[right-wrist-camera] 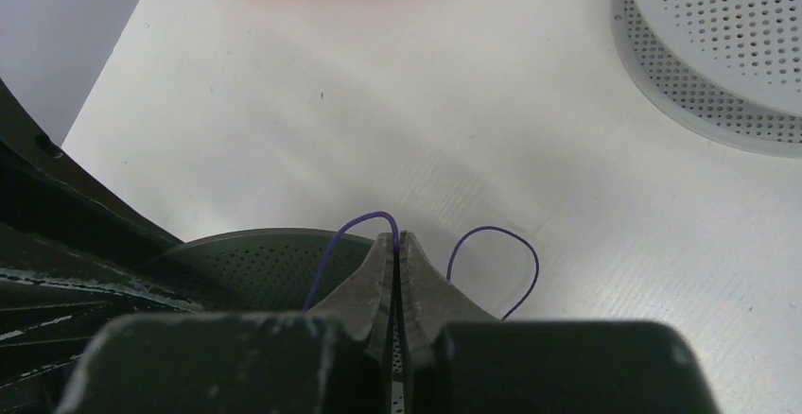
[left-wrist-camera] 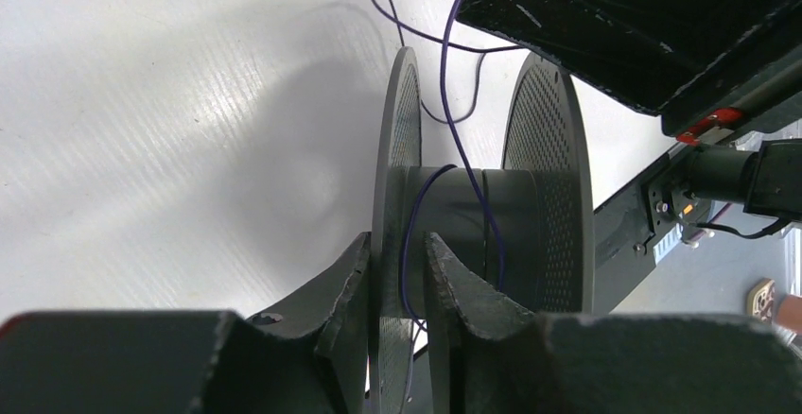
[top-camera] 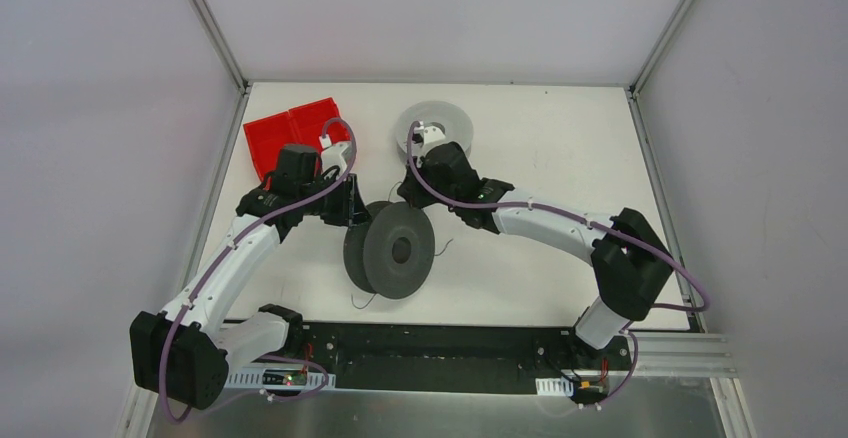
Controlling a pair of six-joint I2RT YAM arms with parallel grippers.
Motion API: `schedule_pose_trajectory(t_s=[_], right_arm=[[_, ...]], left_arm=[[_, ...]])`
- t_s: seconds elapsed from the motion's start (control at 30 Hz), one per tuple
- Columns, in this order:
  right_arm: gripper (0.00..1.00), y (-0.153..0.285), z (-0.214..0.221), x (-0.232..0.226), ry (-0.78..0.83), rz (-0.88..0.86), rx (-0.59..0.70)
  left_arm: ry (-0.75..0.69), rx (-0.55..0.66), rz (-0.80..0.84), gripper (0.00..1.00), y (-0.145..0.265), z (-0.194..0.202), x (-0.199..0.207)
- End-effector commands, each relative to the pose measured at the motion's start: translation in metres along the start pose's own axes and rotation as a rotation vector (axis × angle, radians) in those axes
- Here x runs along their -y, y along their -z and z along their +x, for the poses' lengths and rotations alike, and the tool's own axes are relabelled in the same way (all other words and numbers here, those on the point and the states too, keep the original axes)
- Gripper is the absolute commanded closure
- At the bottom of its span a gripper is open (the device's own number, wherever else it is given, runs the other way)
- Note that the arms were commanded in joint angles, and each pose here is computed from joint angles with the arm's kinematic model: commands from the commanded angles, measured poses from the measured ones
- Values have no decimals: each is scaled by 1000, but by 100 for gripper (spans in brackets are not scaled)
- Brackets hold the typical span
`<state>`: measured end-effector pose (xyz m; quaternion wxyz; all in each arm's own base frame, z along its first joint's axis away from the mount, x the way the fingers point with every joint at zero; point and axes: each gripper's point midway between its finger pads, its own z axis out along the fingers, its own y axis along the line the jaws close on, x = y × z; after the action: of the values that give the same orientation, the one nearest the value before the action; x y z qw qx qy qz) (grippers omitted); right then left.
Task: Wrap the cables
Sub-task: Wrap the cable around the cable reel.
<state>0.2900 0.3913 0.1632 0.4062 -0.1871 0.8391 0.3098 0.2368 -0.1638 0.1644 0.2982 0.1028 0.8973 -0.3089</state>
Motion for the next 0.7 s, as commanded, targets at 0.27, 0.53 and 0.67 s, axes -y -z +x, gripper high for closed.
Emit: schedule_pose_trajectory(t_s=[0.27, 0.53, 0.67], right_arm=[[100, -2, 12, 21, -112, 43, 43], [100, -3, 26, 35, -139, 78, 37], [100, -2, 29, 40, -144, 91, 39]], left_arm=[[25, -67, 45, 73, 3, 18, 9], [124, -109, 85, 65, 7, 31, 20], [182, -140, 128, 64, 7, 36, 28]])
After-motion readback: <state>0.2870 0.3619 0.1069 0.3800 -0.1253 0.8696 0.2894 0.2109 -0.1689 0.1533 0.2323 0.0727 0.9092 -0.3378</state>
